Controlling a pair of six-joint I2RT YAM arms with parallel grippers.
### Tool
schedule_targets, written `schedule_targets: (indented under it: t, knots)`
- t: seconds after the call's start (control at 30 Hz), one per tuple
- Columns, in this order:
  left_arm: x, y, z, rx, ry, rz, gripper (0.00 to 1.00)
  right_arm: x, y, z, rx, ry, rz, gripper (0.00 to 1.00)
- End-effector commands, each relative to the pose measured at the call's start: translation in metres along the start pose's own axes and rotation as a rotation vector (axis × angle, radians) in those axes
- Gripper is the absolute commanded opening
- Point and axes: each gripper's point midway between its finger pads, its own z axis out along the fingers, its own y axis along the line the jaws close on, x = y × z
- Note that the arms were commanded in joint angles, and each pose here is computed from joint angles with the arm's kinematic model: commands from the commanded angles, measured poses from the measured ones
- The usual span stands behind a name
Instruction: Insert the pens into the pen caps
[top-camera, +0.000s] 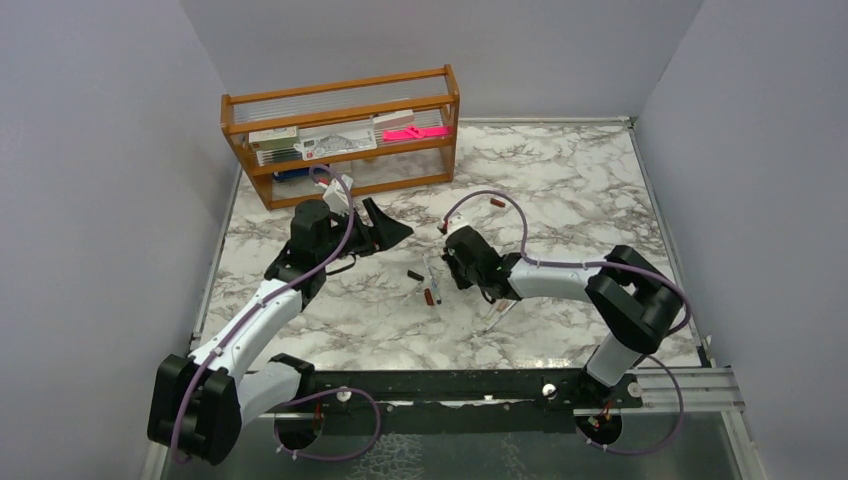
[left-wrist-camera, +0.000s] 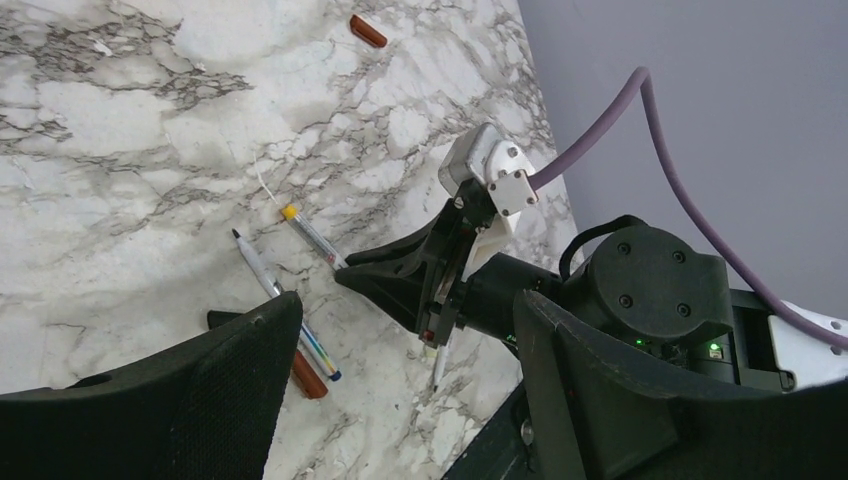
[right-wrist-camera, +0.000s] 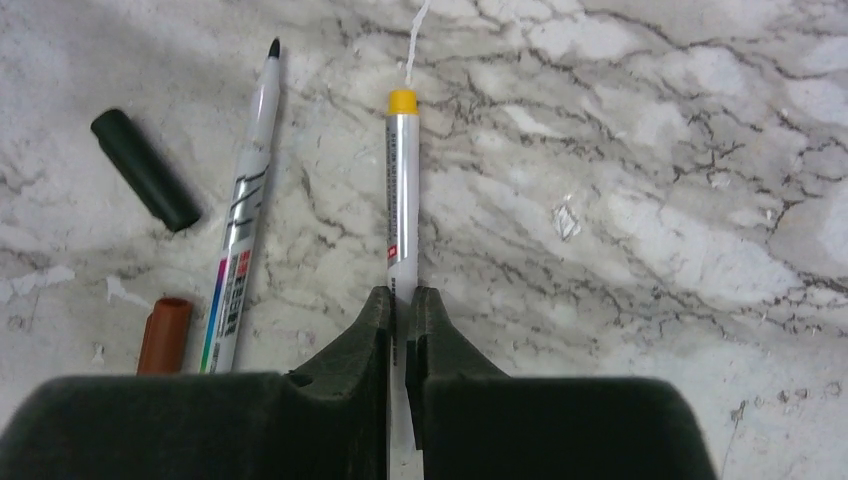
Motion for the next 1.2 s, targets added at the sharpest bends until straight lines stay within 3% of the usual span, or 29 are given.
schedule_targets:
  t: [0.0,0.23,0.7,1.07,1.17]
  knots:
    - [0.007,-0.017,0.001,0.122,0.044,-0.053,0.8,0.0,-0.002,-0.028,0.06,-0.015,-0.021,0.02]
    - [0.005,-0.017,0.008,0.142,0.032,-0.108,0.8,-0.071,0.04,-0.09,-0.143,-0.296,-0.004,0.02]
    - [0.023,-0.004,0.014,0.134,0.09,-0.158,0.76,-0.107,0.11,-0.12,-0.243,-0.408,-0.093,0.02]
    - [0.042,-0.008,0.008,0.186,0.167,-0.117,0.38,-0.116,0.118,-0.099,-0.204,-0.393,-0.091,0.02]
    - [0.042,-0.009,0.005,0.189,0.163,-0.113,0.23,-0.118,0.114,-0.093,-0.162,-0.379,-0.055,0.02]
